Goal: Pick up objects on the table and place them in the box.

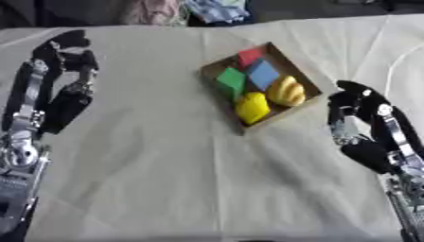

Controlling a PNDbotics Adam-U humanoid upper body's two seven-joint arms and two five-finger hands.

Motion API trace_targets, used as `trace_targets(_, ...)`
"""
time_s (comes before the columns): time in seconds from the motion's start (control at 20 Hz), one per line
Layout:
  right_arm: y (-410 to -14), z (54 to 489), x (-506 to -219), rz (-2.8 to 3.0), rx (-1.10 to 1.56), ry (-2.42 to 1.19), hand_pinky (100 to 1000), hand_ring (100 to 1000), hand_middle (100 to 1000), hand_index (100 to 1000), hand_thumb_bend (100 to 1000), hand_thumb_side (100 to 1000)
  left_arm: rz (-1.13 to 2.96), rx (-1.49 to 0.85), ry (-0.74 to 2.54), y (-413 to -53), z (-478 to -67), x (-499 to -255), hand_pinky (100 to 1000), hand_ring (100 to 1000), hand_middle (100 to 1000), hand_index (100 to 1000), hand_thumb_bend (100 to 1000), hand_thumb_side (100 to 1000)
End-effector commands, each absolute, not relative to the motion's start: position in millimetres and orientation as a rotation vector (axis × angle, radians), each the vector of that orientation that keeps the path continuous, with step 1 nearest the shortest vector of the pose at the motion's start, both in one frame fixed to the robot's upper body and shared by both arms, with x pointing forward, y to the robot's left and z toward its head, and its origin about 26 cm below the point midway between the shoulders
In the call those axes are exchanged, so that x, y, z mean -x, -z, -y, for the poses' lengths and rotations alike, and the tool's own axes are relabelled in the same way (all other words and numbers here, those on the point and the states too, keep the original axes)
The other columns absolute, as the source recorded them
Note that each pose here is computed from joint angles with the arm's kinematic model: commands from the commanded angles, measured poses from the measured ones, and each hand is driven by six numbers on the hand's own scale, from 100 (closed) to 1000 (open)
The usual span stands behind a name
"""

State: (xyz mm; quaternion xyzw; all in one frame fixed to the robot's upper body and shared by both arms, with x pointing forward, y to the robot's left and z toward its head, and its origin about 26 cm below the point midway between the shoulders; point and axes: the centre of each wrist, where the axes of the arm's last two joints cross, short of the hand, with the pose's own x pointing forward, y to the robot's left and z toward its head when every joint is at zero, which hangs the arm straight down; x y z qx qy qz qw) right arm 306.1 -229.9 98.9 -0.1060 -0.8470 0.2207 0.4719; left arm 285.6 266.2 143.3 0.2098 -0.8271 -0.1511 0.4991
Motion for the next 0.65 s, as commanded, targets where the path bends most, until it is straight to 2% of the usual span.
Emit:
trace_targets(0.05, -105, 232, -307, 2.094, 0.288, -0.497, 632, 699, 668, 862, 100, 405, 2.006, -0.486, 0.331, -141, -264, -285, 705, 649, 728, 864, 100, 653)
trace_targets(0.65, -102, 231, -306, 2.083, 0.283, -0.457, 627, 691, 658, 849, 100, 409, 1.960, -0.429, 0.305, -120, -253, -283, 708, 649, 729, 863, 100, 685)
